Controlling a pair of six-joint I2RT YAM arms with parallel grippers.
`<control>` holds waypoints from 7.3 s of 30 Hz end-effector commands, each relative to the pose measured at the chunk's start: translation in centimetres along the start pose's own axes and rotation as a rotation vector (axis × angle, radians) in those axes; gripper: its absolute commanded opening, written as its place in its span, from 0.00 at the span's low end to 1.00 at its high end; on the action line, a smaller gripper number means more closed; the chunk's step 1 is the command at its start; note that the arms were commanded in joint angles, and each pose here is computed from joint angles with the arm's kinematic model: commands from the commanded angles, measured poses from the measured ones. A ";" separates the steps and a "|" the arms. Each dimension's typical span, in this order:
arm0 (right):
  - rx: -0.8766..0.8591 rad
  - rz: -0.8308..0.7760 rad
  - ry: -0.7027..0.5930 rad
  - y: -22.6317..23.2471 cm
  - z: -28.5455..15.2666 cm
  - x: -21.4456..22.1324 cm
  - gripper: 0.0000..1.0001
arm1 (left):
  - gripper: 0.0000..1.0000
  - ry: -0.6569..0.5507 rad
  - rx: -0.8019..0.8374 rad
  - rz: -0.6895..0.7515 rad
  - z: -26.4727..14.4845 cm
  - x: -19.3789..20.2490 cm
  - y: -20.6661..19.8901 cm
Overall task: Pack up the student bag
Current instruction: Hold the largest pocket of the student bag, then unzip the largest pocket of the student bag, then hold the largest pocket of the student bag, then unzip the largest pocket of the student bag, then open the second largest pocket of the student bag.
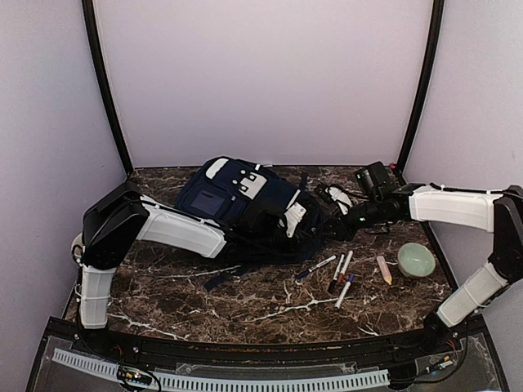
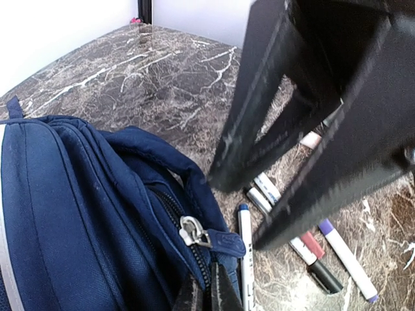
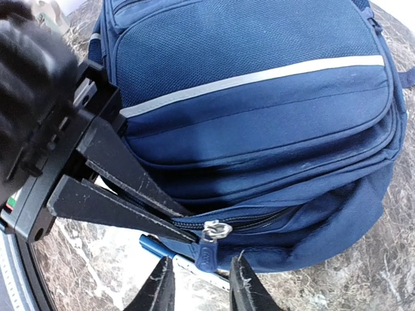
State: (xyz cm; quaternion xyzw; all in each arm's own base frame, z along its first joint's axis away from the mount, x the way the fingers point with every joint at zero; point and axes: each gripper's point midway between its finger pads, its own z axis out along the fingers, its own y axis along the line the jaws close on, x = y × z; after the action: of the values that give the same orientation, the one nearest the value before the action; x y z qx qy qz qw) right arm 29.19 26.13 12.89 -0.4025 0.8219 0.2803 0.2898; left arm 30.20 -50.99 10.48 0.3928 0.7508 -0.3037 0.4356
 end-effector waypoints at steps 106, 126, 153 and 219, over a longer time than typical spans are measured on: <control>-0.176 0.118 0.168 -0.3 4.9 1.8 0.00 | 0.04 0.186 -0.069 0.131 -12.7 4.4 3.1; 0.031 0.140 0.173 -8.4 8.8 -1.5 0.00 | 0.02 0.236 -0.069 0.187 -18.3 8.5 1.5; 0.189 0.262 0.137 -15.0 11.5 -3.9 0.00 | 0.02 0.248 -0.069 0.181 -17.5 9.9 1.5; -0.055 -0.333 0.083 3.3 4.4 -6.9 0.42 | 0.64 0.532 -0.331 0.793 -17.7 9.8 6.9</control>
State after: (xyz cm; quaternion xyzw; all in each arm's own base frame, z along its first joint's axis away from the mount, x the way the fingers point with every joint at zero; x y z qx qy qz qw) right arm 30.27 32.66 14.60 -0.5671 0.7483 0.2104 0.2722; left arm 25.31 -30.54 9.12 0.6282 0.6829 0.0818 0.3637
